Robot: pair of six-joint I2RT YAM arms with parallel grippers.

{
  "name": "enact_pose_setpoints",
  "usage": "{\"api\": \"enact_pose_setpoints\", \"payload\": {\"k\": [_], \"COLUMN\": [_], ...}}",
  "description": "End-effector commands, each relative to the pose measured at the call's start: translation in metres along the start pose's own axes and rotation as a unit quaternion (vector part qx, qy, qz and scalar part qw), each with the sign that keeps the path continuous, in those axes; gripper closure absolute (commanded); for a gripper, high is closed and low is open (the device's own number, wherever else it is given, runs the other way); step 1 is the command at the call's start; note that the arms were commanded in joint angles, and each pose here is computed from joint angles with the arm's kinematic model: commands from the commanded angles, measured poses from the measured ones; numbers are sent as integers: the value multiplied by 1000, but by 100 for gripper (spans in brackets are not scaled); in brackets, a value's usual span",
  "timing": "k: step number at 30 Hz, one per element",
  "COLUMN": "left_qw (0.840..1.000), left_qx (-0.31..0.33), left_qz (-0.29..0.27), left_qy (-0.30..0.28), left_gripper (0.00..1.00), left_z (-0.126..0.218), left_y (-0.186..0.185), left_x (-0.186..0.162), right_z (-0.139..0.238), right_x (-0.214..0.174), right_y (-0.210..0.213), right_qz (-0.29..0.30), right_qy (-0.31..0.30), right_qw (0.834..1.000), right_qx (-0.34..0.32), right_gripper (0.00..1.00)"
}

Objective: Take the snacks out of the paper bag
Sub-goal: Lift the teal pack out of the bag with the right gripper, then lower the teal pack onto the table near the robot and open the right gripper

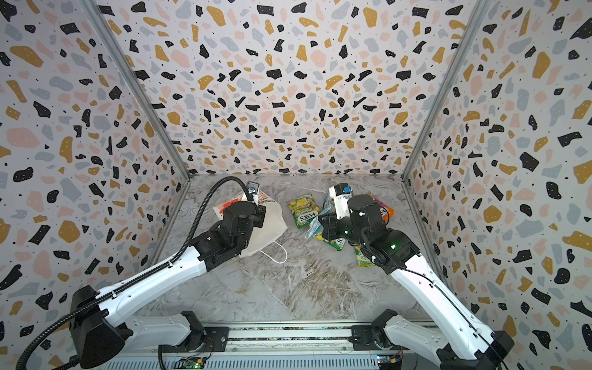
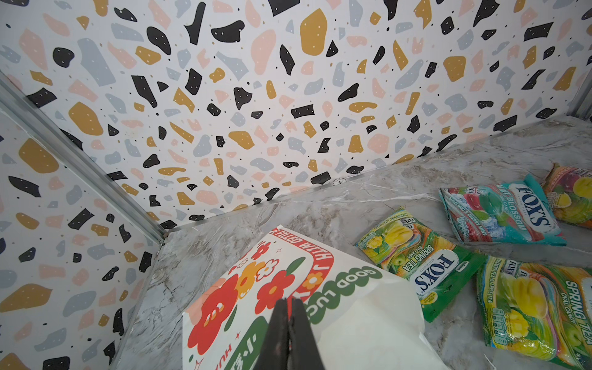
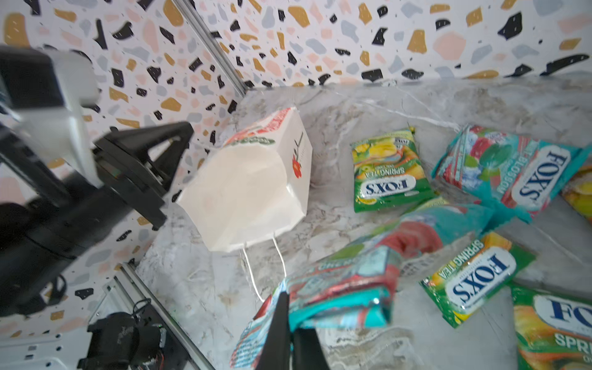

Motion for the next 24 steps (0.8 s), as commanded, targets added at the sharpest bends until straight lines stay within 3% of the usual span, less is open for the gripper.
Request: {"api": "enact_pose_setpoints", "payload": {"k": [1, 7, 16, 24], "left_qw": [1000, 999, 1000, 1000], "left_qx": [-3, -5, -5, -4], "left_qz": [24, 25, 25, 23], "left_qy": [-18, -19, -18, -18], "left_gripper": [100, 100, 100, 100], "left_z": [4, 4, 4, 4], "left_y": [4, 4, 3, 3], "left_x": [12, 12, 11, 11], "right_z": [2, -28, -61, -80], "right_x": [-24, -66, -91, -136], "right_y": [2, 10, 29, 3], "right_qz": [4, -23, -51, -76], "right_qy": [32, 77, 106, 156], "right_qw": [999, 991, 968, 964], "right_qx": [26, 105, 223, 199], "right_gripper": [100, 100, 100, 100]}}
Point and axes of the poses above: each gripper's point midway between its finger pads, its own z axis back along the fingers, its own y axis along the line the jaws close on, x = y × z, the point moved 3 cm from there along z, back along the fingers, and after that the axes turned 8 degrees about z, right-handed, at the moved point
